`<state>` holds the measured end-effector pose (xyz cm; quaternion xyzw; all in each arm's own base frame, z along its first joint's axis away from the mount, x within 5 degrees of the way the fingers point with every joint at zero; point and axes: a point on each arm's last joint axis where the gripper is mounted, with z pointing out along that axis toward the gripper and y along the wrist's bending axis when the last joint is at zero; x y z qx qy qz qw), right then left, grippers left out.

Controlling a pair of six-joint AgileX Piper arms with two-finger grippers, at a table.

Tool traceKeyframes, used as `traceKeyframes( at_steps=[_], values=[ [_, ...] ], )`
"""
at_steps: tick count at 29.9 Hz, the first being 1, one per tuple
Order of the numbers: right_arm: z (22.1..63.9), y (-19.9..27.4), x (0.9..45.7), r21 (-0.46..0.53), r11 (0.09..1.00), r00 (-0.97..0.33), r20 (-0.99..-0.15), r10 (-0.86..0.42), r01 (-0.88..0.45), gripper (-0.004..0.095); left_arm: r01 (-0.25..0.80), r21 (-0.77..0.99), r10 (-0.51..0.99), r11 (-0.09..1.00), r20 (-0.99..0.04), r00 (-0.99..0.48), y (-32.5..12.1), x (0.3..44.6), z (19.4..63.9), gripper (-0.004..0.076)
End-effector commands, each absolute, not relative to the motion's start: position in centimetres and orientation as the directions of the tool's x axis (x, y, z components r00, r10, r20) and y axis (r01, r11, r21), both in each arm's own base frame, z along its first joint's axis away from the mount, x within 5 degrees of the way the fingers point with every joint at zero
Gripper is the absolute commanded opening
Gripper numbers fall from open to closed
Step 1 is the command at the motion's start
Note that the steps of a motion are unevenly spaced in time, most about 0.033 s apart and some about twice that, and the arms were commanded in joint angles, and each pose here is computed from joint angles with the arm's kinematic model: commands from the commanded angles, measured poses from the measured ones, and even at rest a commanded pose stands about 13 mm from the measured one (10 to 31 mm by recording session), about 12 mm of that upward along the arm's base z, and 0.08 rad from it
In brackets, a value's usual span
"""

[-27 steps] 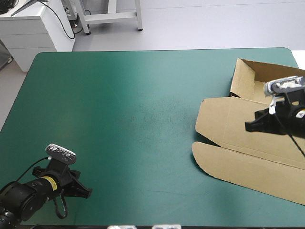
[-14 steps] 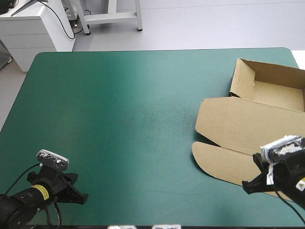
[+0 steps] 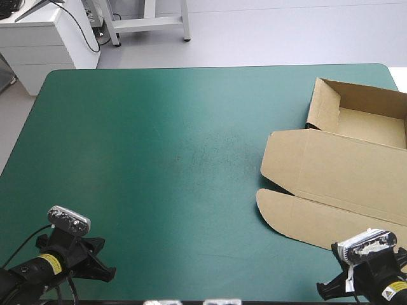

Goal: Fold the box

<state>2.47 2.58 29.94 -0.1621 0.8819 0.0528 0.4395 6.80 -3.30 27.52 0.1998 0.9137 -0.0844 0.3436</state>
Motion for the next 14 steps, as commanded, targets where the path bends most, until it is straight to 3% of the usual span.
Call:
traceKeyframes(
  at_steps=[1,14],
  values=[
    [30.27,2.59,2.63,-0.063,0.944,-0.514,-0.826,-0.231,-0.324,-0.0006,0.425,-0.025,0.285,0.905,-0.706,-0.648,-3.53,7.14,28.39,-0.0008],
    [30.03,2.56,2.55,-0.07,0.943,-0.518,-0.821,-0.239,-0.325,-0.0006,0.427,-0.053,0.281,0.903,-0.679,-0.678,-3.68,6.97,27.45,-0.0008]
  ],
)
